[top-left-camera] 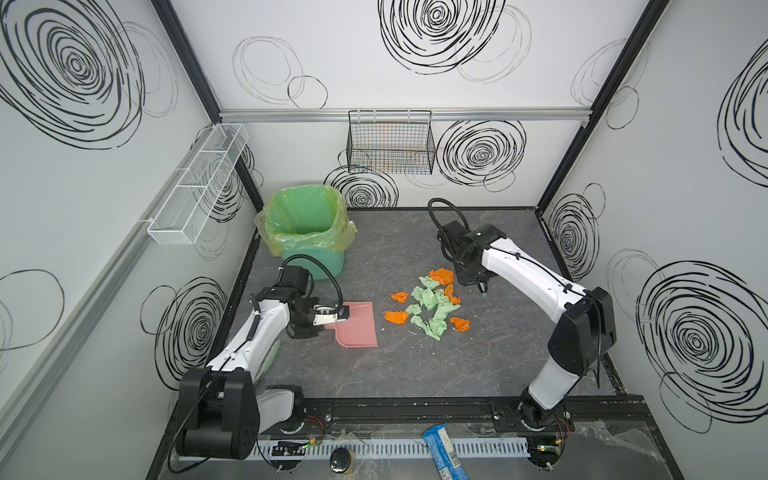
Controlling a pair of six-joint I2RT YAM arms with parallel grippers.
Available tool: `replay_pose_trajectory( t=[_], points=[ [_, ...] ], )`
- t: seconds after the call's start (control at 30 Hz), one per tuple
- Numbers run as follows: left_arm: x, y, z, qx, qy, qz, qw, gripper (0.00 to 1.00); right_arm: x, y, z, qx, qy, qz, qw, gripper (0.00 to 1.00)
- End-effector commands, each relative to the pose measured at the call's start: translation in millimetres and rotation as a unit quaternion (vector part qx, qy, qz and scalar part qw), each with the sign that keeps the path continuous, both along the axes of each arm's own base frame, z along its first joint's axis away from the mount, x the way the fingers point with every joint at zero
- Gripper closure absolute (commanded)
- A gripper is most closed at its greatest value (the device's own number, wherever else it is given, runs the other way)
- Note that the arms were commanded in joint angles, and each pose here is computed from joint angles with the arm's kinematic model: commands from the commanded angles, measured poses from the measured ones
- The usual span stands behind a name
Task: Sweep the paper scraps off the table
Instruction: 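Sweep scraps toward the dustpan with the right brush while the left slides it closer, then brush the scrap pile into the pink dustpan with the right gripper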
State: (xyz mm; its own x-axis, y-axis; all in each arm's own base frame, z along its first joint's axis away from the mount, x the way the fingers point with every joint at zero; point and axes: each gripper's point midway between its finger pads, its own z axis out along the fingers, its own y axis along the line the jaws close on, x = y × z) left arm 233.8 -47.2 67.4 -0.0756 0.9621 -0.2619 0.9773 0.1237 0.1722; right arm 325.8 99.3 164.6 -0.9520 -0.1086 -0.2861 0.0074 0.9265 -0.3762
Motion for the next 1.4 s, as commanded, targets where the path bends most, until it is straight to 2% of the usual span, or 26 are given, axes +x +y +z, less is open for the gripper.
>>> replay_pose_trajectory(
  t=[0.0,0.27,0.67,1.0,1.37],
  points=[
    [13,-1,7,0.014,0.006,0.005,1.000,1.00,-3,-11,-2,-0.033,0.010,-0.003,0.999,1.00],
    [33,-7,17,0.024,0.023,-0.003,0.999,1.00,3,7,-8,-0.005,0.021,0.023,0.999,1.00],
    [38,-32,7,0.020,0.031,-0.005,0.999,1.00,-4,44,-39,0.002,0.051,0.063,0.997,1.00],
    [46,-62,3,0.013,0.028,-0.016,0.999,1.00,-24,110,-56,0.033,0.067,0.118,0.990,1.00],
    [53,-90,4,-0.011,0.021,-0.018,1.000,1.00,-46,186,-43,0.093,0.067,0.170,0.979,1.00]
  ],
)
